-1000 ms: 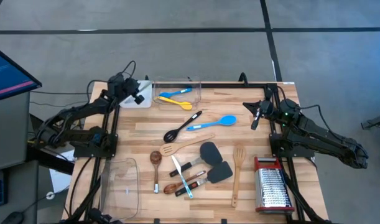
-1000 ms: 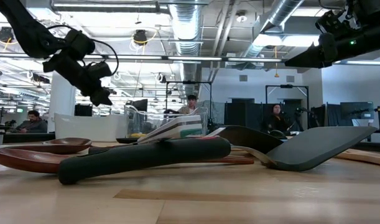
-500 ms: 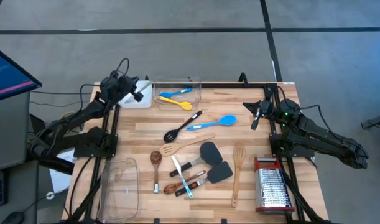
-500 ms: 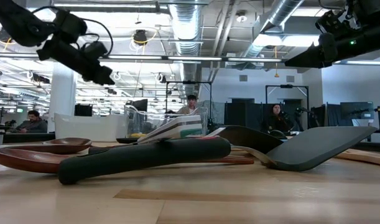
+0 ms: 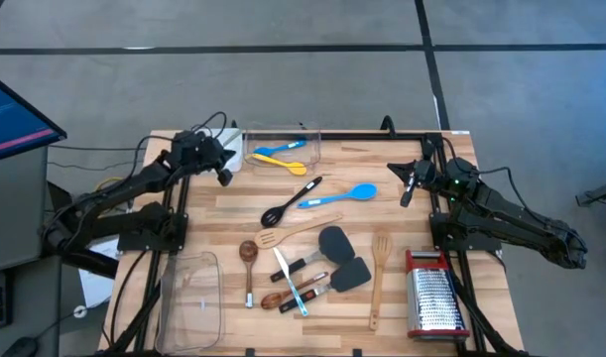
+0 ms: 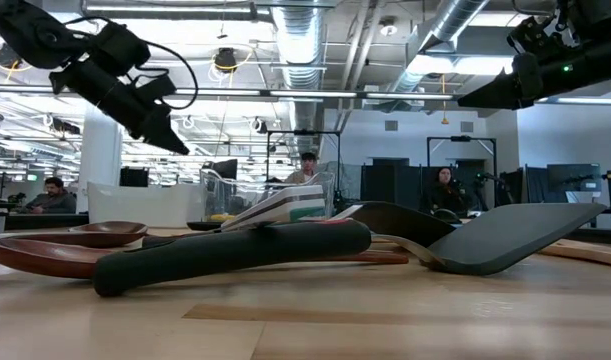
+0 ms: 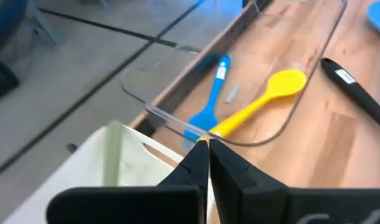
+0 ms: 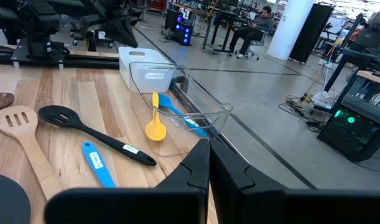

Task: Pick & Place Kitchen Items
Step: Adjust the white bin

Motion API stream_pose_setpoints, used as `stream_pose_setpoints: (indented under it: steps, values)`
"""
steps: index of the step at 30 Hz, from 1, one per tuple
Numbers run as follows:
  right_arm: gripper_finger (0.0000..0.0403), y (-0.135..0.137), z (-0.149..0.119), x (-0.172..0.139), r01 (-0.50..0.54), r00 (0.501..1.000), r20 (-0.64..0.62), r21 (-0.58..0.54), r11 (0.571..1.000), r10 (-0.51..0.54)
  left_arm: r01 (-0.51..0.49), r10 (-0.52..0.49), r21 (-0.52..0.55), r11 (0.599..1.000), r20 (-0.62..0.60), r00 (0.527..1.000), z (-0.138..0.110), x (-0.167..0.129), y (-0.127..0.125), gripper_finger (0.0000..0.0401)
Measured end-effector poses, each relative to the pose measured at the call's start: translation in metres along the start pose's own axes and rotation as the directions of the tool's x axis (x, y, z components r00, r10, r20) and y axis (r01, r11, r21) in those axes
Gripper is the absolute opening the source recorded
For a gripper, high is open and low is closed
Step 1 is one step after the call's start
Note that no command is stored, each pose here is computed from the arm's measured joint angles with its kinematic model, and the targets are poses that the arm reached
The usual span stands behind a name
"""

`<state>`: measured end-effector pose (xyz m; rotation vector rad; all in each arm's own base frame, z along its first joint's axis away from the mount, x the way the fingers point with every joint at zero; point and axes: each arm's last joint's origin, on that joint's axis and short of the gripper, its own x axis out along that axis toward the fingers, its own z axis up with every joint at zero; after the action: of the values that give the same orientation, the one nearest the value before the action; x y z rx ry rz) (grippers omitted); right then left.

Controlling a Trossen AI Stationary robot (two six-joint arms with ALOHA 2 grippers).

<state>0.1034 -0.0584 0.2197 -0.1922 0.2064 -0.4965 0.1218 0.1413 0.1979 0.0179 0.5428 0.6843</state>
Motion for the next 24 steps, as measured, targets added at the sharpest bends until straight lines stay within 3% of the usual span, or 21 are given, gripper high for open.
stream_pose_setpoints:
  steps: [8,15,20,24]
  values:
    - [0.0001,0.000,0.000,0.000,0.000,1.000,0.000,0.000,1.000,0.000,0.020,-0.028,-0.087,0.996,-0.097,0.995,-0.011,0.016,-0.001,0.0001]
    - [0.0001,0.000,0.000,0.000,0.000,1.000,0.000,0.000,1.000,0.000,0.039,-0.058,-0.102,0.994,-0.192,0.980,-0.024,0.037,-0.003,0.0001]
    - [0.0001,0.000,0.000,0.000,0.000,1.000,-0.001,0.000,1.000,0.000,0.009,-0.023,-0.089,0.996,-0.162,0.987,-0.023,0.043,-0.001,0.0001]
    - [0.0001,0.000,0.000,0.000,0.000,1.000,0.000,0.000,1.000,0.000,-0.075,0.065,-0.073,0.995,-0.131,0.989,-0.020,0.044,0.003,0.0001]
